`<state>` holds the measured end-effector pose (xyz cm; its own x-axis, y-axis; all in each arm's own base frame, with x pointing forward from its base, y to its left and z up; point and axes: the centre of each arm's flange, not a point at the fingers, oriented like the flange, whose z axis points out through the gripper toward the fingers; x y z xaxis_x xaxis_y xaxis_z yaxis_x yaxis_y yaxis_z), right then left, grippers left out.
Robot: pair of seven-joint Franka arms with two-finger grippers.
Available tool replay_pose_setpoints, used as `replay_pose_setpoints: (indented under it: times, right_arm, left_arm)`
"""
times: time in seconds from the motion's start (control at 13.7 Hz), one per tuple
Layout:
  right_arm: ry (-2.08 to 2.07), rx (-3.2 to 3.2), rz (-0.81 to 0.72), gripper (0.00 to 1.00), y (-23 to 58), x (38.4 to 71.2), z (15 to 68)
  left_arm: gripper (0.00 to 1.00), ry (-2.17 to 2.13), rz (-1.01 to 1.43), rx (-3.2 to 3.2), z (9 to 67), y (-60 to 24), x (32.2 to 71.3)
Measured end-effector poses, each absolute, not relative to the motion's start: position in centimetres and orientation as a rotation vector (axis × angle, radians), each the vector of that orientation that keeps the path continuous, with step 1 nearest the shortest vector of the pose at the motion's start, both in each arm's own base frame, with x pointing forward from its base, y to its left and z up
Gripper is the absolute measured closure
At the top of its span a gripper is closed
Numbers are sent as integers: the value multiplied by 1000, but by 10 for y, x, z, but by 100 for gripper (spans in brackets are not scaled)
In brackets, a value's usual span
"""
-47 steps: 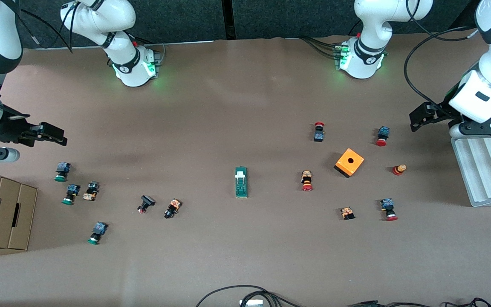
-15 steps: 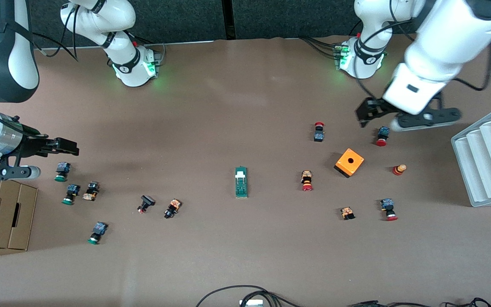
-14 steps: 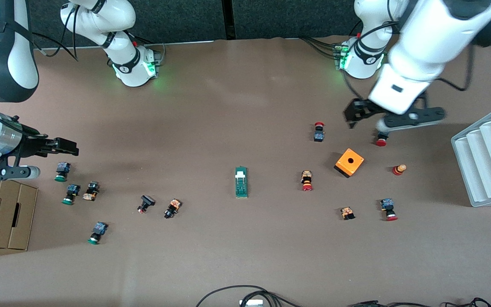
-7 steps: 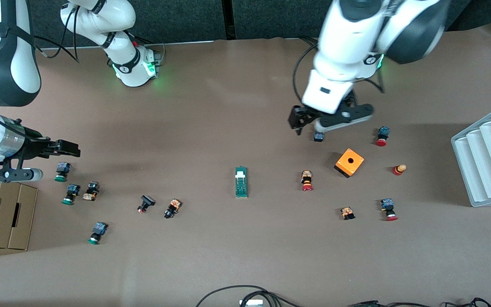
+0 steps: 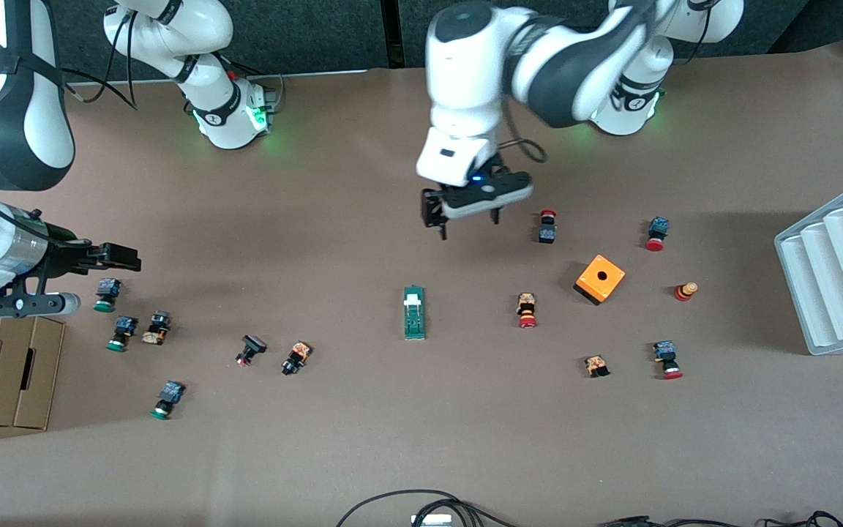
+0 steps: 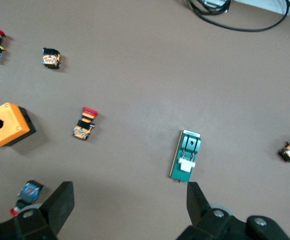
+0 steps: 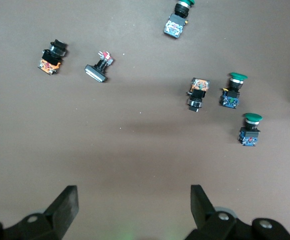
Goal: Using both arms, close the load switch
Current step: 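Move the left gripper over the green load switch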
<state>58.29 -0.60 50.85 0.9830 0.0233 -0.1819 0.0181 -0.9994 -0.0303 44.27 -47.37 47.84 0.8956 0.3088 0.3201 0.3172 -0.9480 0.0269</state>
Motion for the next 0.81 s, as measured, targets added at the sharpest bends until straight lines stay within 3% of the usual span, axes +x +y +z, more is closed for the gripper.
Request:
replay_pose_setpoints:
  times: [0.44, 0.81]
  right_arm:
    - [-68, -3097, 285, 1, -7, 583, 508]
    - [-69, -3097, 285, 0, -7, 583, 508]
  left_arm:
    - [1, -263, -747, -2953, 364, -538, 414]
    - [1, -336, -957, -2921, 295, -569, 383]
